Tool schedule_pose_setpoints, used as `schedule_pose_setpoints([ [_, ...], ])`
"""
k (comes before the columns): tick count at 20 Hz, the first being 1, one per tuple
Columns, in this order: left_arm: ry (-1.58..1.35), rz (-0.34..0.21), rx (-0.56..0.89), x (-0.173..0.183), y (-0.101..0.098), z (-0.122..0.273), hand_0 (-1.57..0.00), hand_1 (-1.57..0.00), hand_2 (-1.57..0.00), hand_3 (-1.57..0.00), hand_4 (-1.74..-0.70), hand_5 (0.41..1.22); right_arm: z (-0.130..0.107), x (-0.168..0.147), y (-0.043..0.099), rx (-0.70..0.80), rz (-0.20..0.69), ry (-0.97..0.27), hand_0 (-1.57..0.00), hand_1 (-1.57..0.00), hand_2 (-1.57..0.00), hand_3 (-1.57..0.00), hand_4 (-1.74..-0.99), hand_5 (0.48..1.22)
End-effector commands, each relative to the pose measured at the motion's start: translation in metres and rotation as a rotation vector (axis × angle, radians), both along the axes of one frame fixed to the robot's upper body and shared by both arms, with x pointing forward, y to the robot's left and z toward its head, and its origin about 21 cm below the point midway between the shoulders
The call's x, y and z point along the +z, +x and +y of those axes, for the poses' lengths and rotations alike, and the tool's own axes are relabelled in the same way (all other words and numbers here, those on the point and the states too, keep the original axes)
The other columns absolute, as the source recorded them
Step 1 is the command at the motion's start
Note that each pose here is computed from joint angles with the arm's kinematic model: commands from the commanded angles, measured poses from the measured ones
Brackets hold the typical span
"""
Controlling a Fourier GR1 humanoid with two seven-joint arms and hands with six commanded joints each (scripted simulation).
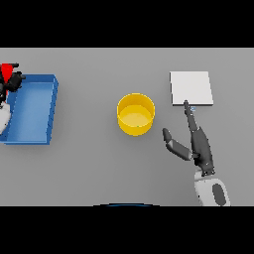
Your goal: Pick up the red beaker and tilt it to pour out 1 green nut into yellow bowl. Pick up the yellow bowl and place it on the metallic measuring scale.
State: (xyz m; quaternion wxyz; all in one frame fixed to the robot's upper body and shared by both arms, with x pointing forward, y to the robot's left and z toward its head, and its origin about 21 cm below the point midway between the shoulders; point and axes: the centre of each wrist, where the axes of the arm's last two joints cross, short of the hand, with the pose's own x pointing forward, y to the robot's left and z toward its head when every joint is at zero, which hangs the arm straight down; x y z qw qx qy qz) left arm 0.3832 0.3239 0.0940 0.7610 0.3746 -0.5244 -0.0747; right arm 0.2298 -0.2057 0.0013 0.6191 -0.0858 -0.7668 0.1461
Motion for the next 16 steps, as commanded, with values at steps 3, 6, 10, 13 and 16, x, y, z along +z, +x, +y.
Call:
schedule_pose_setpoints([
  [3, 0.008, 0.011, 0.006, -0.006, -0.011, -0.002, -1.57, -1.57, -1.57, -1.56, -1.74, 1.046, -0.002, 0.001, 0.001, -0.007, -0.004, -0.014, 0.0, 0.0, 0.0, 0.0, -1.013, 0.644],
  [6, 0.06, 0.038, -0.007, -0.01, -0.021, -0.002, -1.57, -1.57, -1.57, -1.56, -1.54, 0.892, -0.001, 0.002, -0.001, -0.011, -0.005, -0.015, 0.0, 0.0, 0.0, 0.0, -1.021, 0.636],
  [10, 0.08, 0.078, -0.05, -0.012, -0.033, 0.002, -1.39, -1.22, -1.21, -1.14, -1.07, 0.749, -0.003, 0.001, -0.003, -0.016, -0.014, -0.002, 0.0, 0.0, 0.0, 0.0, -1.007, 0.635],
  [13, 0.088, 0.12, -0.076, -0.012, -0.035, -0.002, -0.77, -0.64, -0.65, -0.61, -0.92, 0.677, -0.004, -0.003, -0.002, -0.016, 0.008, 0.003, 0.0, 0.0, 0.0, 0.0, -1.005, 0.634],
  [16, 0.133, 0.171, -0.112, -0.019, -0.033, -0.002, -0.39, -0.33, -0.33, -0.31, -0.84, 0.657, -0.001, 0.001, 0.0, -0.008, -0.011, -0.001, 0.0, 0.0, 0.0, 0.0, -1.011, 0.639],
])
